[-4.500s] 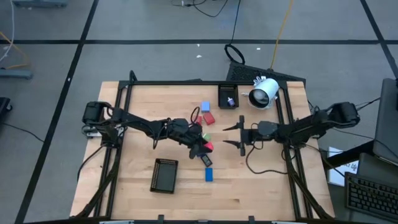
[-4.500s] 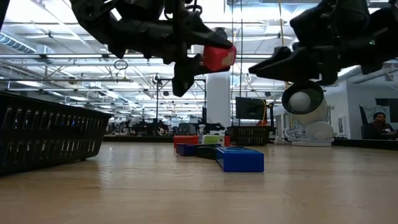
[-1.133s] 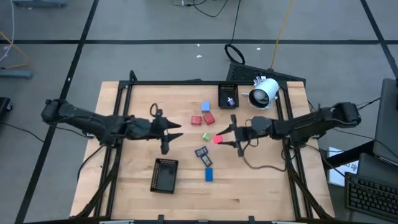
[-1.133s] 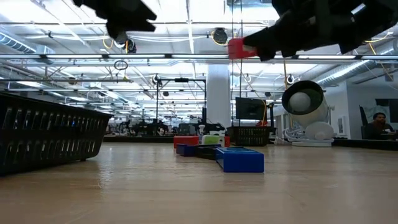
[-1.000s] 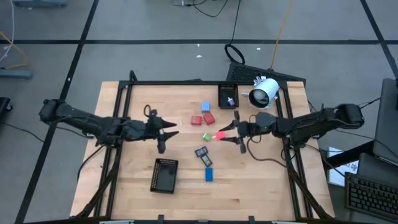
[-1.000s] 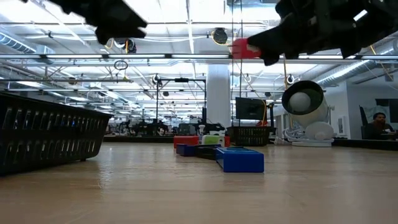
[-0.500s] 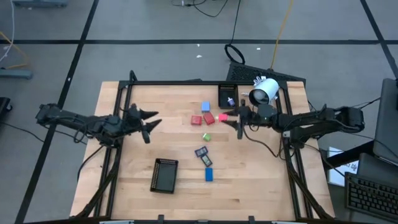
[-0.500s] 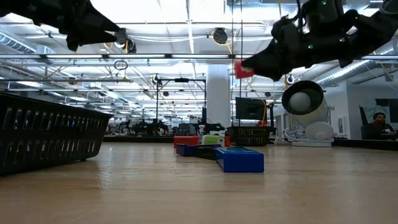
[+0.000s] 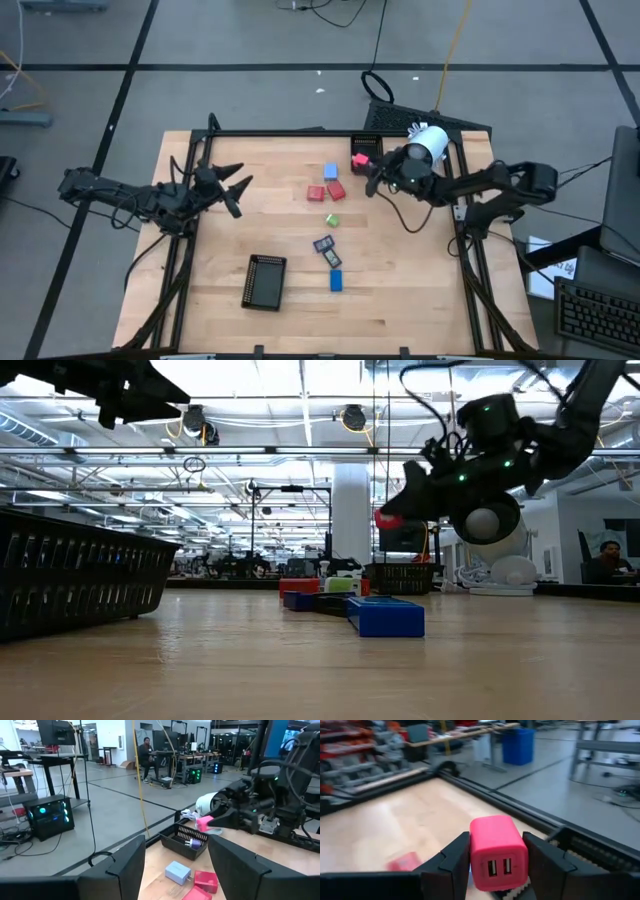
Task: Pick & Place Office items
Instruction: Put the pink charger adapter into the top black basket, then put the green charger adapter into the top black basket
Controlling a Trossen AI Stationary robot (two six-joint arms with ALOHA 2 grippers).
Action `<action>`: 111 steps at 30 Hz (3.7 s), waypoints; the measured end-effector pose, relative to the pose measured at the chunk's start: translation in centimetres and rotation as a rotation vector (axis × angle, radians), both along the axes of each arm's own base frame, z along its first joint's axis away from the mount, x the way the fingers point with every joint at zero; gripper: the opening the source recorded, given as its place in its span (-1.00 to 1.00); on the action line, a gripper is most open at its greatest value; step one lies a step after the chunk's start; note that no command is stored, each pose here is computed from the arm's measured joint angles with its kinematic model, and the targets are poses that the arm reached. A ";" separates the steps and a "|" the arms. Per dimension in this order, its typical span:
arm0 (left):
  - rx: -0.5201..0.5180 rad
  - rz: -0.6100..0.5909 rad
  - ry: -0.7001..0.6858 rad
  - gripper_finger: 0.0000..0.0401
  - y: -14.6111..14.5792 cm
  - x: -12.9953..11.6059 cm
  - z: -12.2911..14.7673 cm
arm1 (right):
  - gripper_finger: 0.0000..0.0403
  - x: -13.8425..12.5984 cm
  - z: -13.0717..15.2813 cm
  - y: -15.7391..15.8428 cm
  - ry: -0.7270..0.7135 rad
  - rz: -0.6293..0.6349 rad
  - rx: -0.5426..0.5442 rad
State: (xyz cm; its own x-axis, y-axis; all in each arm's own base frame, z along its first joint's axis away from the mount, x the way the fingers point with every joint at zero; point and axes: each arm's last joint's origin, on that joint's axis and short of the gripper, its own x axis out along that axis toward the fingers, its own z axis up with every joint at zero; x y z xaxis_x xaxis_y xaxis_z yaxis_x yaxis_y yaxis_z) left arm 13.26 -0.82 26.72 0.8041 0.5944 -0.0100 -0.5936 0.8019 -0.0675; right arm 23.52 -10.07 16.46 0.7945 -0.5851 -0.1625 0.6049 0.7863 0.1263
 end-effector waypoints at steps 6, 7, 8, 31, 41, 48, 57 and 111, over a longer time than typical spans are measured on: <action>-0.001 -0.001 0.001 0.01 0.0 0.0 0.0 | -0.26 0.4 -1.2 -0.6 0.056 -0.088 0.004; -0.001 -0.001 0.001 0.00 0.0 0.0 0.0 | -0.26 0.5 -1.3 -0.6 0.063 -0.089 0.006; -0.001 -0.001 0.002 -0.01 0.0 0.0 0.0 | -0.26 0.5 -1.5 -0.6 0.072 -0.089 0.010; -0.067 -0.003 -0.048 -0.24 0.0 0.0 0.0 | -0.26 -0.2 -2.4 -1.4 0.195 -0.137 -0.002; -0.067 -0.003 -0.048 -0.19 0.0 0.0 0.0 | -0.26 -0.2 -2.4 -1.4 0.195 -0.137 -0.003; -0.067 -0.002 -0.047 -0.12 0.0 0.0 0.0 | -0.13 -0.2 -2.4 -1.4 0.195 -0.136 -0.004; -0.068 -0.002 -0.048 -0.18 0.0 0.0 0.0 | -0.13 -0.2 -2.2 -1.5 0.177 -0.133 -0.017; -0.159 -0.534 0.198 0.68 0.9 14.4 -8.2 | 0.17 -2.3 7.8 5.5 -0.162 0.587 -0.312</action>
